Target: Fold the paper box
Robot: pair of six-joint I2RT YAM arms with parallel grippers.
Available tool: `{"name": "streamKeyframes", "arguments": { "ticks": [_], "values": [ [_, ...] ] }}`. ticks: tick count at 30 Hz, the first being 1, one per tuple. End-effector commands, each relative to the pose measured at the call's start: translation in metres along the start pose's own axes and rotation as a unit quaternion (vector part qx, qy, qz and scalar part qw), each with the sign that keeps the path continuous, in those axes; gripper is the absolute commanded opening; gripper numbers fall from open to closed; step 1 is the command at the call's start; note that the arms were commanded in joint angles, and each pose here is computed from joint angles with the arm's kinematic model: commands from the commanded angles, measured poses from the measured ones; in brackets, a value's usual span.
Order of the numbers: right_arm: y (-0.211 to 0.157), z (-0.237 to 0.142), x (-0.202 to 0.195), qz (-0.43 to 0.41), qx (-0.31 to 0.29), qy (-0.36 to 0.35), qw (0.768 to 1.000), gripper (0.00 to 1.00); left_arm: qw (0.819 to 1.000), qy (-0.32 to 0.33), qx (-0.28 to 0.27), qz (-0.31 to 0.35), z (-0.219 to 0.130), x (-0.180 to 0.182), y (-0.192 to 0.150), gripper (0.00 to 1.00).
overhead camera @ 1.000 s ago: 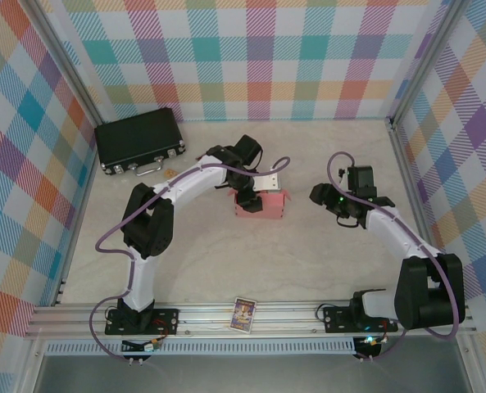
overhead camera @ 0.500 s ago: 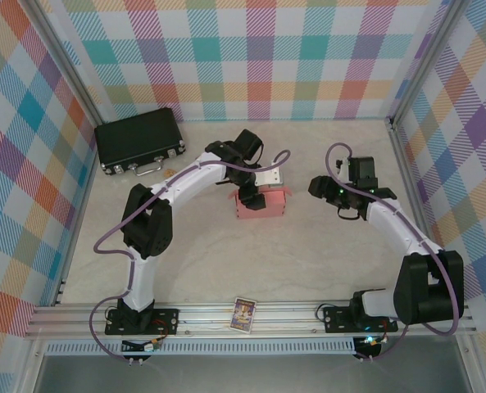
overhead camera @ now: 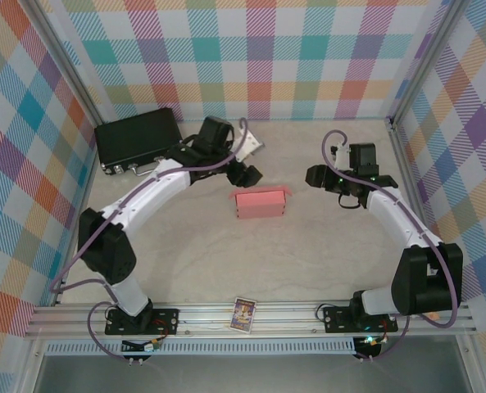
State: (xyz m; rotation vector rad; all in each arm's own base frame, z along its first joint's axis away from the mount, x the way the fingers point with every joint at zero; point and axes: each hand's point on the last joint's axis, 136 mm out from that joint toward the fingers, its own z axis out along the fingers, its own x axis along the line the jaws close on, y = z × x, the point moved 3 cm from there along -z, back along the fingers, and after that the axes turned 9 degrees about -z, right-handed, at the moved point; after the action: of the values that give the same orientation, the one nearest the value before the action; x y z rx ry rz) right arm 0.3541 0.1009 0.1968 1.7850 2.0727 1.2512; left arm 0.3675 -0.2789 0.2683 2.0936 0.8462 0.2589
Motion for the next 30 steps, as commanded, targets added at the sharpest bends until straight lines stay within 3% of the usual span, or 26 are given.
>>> {"name": "streamKeyframes", "arguments": {
  "ticks": [1, 4, 7, 16, 25, 30],
  "values": [
    [0.007, 0.002, 0.019, -0.021, 0.009, 0.042, 0.999, 0.63, 0.982, 0.067, -0.06, -0.169, -0.026, 0.037, 0.007, 0.73],
    [0.009, 0.004, 0.034, -0.028, 0.017, 0.076, 0.997, 0.62, 0.951, 0.091, -0.063, -0.289, -0.042, 0.061, -0.015, 0.73],
    [0.009, 0.009, 0.048, -0.035, 0.027, 0.107, 0.993, 0.62, 0.926, 0.088, -0.052, -0.363, -0.046, 0.07, -0.038, 0.73],
    [-0.003, 0.02, 0.062, -0.049, 0.074, 0.111, 0.99, 0.6, 0.883, 0.023, -0.003, -0.469, -0.025, 0.055, -0.076, 0.74],
    [-0.019, 0.024, 0.059, -0.04, 0.092, 0.101, 0.99, 0.59, 0.876, 0.001, 0.044, -0.479, -0.004, 0.041, -0.096, 0.72],
    [-0.025, 0.03, 0.057, -0.036, 0.103, 0.104, 0.989, 0.58, 0.878, -0.013, 0.06, -0.474, 0.009, 0.033, -0.093, 0.63]
  ]
}}
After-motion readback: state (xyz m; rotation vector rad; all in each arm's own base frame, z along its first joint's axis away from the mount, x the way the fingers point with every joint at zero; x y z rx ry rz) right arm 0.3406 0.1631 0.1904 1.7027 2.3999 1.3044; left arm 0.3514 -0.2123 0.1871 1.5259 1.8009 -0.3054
